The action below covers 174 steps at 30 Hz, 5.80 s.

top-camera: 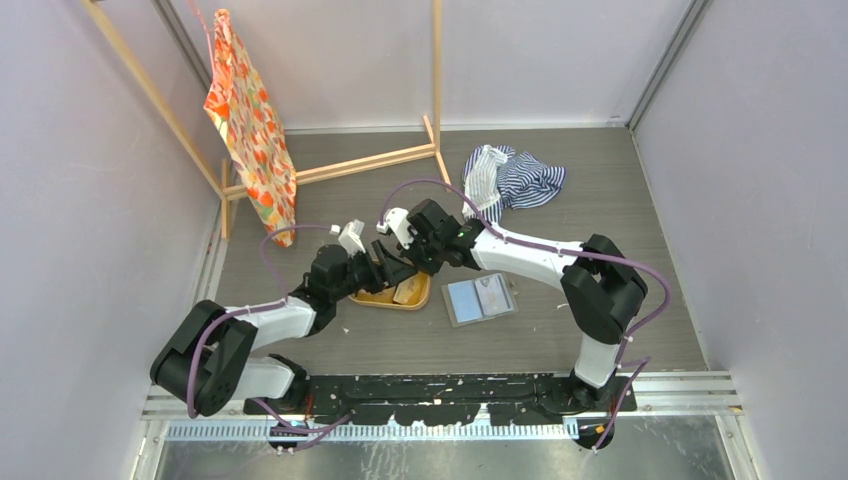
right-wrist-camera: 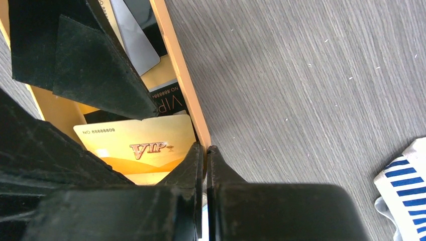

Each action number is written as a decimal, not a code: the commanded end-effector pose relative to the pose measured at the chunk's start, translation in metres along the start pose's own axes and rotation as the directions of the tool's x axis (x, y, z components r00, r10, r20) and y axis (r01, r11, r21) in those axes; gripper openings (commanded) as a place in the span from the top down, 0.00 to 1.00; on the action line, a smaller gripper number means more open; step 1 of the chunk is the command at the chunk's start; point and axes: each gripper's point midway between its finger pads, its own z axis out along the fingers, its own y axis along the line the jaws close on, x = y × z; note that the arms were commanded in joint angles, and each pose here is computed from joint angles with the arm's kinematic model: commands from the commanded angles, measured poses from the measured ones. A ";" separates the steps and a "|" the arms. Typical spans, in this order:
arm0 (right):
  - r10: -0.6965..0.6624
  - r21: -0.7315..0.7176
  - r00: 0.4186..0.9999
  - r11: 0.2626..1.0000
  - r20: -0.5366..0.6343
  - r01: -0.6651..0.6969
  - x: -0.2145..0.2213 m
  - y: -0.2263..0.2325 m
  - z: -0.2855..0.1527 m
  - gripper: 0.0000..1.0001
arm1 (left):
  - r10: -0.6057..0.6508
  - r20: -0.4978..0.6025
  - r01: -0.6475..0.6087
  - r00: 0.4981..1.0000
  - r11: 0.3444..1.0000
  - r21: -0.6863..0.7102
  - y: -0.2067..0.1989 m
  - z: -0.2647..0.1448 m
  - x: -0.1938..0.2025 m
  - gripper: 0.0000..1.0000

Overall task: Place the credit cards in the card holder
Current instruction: Pick up the credit card from the storage box, then insert the credit card into the card holder.

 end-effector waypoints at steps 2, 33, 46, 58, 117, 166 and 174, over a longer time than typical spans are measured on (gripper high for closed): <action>-0.005 0.032 0.981 0.999 0.192 -0.001 -0.061 -0.009 -0.023 0.99 | -0.039 -0.031 0.041 0.999 0.996 0.076 -0.017 -0.004 0.006 0.39; -0.005 0.028 0.984 1.000 0.179 0.000 -0.057 -0.009 -0.018 0.99 | -0.117 -0.112 0.110 0.987 0.992 -0.060 0.009 -0.010 0.030 0.74; 0.026 -0.015 0.989 1.000 0.145 -0.024 -0.049 -0.001 -0.004 0.99 | 0.002 -0.091 -0.022 0.996 0.976 -0.219 0.013 -0.029 0.009 1.00; 0.080 -0.069 0.990 0.995 0.115 -0.073 -0.044 -0.004 0.002 0.76 | 0.049 -0.078 -0.064 0.996 0.980 -0.191 -0.009 -0.066 0.005 1.00; 0.456 -0.389 0.812 0.717 -0.365 -0.578 0.151 -0.057 -0.101 0.67 | -0.101 -0.308 0.096 0.946 0.995 -0.032 -0.059 0.085 0.116 1.00; 0.432 -0.378 0.816 0.732 -0.385 -0.566 0.149 -0.051 -0.096 0.67 | -0.299 -0.106 0.272 0.948 0.938 -0.212 -0.026 0.104 0.134 0.92; 0.426 -0.380 0.817 0.734 -0.388 -0.563 0.149 -0.050 -0.096 0.67 | -0.290 -0.137 0.259 0.947 0.943 -0.207 -0.031 0.109 0.143 0.82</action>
